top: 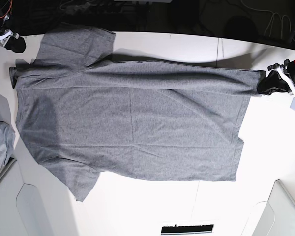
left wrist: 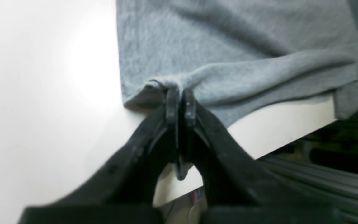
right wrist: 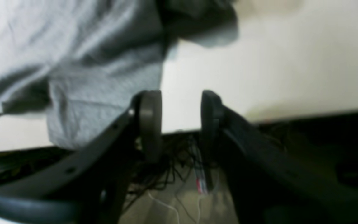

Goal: Layout the t-shirt on the table in an organized manner, then fold the t-shirt properly
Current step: 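Lower the held edge with both grippers, folding it over the shirt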

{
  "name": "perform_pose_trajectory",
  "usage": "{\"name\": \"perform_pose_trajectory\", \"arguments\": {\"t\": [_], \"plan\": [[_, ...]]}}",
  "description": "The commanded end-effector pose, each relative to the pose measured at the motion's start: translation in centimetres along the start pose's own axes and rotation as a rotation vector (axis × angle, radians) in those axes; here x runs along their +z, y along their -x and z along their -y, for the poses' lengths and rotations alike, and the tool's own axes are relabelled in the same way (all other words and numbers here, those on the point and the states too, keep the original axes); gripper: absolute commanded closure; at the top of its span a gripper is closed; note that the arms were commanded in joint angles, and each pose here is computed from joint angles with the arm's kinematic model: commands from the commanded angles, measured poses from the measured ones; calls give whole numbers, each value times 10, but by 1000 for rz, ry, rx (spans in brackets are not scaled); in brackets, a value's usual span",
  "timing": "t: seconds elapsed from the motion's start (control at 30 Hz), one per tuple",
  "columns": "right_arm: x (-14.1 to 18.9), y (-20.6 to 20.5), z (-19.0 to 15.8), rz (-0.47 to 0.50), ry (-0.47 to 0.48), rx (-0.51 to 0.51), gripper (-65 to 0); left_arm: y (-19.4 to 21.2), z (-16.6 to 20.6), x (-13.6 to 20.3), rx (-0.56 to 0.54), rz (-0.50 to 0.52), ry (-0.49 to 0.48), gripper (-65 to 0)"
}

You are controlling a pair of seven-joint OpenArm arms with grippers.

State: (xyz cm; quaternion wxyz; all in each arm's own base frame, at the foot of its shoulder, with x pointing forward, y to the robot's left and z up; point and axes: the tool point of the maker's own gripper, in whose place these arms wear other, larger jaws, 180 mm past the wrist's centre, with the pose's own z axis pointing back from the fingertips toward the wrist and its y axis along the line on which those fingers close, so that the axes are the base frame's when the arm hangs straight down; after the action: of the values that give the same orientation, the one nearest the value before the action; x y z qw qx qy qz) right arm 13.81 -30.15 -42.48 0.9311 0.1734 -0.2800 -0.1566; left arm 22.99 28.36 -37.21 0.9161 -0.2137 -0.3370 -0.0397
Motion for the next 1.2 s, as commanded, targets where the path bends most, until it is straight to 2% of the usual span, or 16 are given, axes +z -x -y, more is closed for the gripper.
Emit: {"name": "perform_pose_trajectory", "arguments": {"t": [0.0,0.17,0.3,0.5,0.9,0.97,1.1,1.13,1.17], "plan": [[2,-11,-1,34,-4,30,-213,-14,1,5,-19,33,9,0],[-20,6,-17,-22,-28,90,-221,-8,3,2,-9,20,15,0],[-32,19,-30,-61,-60,100,-286,-8,3,2,-10,19,14,0],[-40,31,-44,-56,-89,59,-286,-8,3,2,-9,20,14,0],[-44,35,-47,-43,-80,56,-279,-8,4,2,-8,23,16,0],[-44,35,-47,-43,-80,56,-212,-8,4,2,-8,23,16,0],[-44,35,-47,-41,-82,55,-28,-8,4,2,-8,23,16,0],[-44,34,-47,-41,-82,55,0,-8,4,2,-8,23,16,0],[-46,31,-48,-34,-85,58,0,-9,4,2,-8,23,16,0]]}}
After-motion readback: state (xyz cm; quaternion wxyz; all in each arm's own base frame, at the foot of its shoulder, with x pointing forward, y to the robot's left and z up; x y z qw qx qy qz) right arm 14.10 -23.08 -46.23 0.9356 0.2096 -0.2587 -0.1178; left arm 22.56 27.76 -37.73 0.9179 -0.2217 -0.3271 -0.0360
